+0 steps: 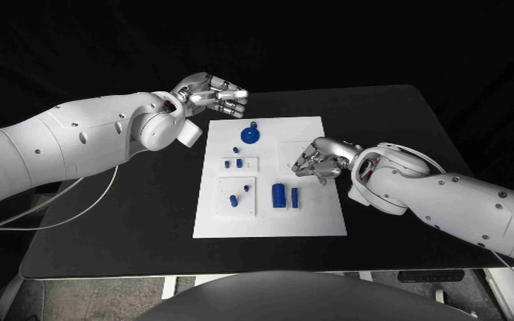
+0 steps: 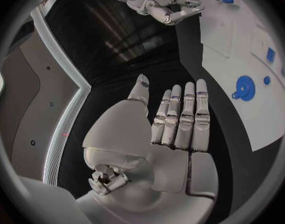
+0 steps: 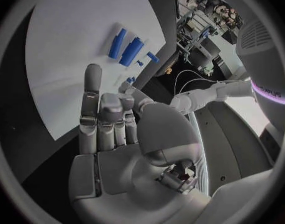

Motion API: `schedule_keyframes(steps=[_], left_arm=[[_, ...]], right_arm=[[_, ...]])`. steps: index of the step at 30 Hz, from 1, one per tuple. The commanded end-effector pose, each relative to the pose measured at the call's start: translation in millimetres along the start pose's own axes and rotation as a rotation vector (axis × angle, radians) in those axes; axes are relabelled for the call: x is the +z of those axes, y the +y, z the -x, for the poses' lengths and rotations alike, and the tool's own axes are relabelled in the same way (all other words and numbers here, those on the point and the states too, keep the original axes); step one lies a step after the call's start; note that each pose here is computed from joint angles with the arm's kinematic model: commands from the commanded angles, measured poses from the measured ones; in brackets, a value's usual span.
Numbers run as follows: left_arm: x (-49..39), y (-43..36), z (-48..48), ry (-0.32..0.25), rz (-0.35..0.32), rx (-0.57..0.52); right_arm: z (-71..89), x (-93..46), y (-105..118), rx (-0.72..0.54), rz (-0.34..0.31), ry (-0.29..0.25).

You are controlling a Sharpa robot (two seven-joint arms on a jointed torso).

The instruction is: Assemble the parts on the task board

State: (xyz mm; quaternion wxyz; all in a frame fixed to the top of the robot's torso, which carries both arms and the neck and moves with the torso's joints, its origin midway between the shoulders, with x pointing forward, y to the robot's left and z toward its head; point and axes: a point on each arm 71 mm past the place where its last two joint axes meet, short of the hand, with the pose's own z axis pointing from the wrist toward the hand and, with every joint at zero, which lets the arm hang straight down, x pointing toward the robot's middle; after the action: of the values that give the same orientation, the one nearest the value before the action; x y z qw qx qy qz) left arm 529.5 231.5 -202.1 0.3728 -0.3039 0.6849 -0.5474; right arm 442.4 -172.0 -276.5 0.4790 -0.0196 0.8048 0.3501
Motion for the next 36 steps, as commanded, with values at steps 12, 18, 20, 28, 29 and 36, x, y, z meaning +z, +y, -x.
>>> schedule_keyframes(steps=[12, 18, 20, 28, 29, 36], left_arm=[[0.3, -1.1, -1.1, 0.003, -0.016, -0.006], [0.2, -0.8, -0.9, 0.004, -0.014, -0.006], [0.0, -0.7, -1.0, 0.004, -0.013, -0.006], [-0.1, -0.6, -1.2, 0.005, -0.012, -0.007], [-0.2, -0.6, -1.1, 0.005, -0.012, -0.007], [-0.5, -0.3, -0.7, 0.006, -0.009, -0.007]], right_arm=[[-21.1, 0.3, -3.9, -0.221, 0.006, 0.057], [-25.7, 1.5, -2.8, -0.225, 0.0, 0.056], [-27.2, 2.4, -1.6, -0.225, 0.0, 0.058], [-31.8, 5.1, -0.4, -0.232, -0.009, 0.082], [-32.2, 5.2, -0.5, -0.232, -0.01, 0.085], [-36.1, 5.5, 1.6, -0.233, -0.005, 0.101]])
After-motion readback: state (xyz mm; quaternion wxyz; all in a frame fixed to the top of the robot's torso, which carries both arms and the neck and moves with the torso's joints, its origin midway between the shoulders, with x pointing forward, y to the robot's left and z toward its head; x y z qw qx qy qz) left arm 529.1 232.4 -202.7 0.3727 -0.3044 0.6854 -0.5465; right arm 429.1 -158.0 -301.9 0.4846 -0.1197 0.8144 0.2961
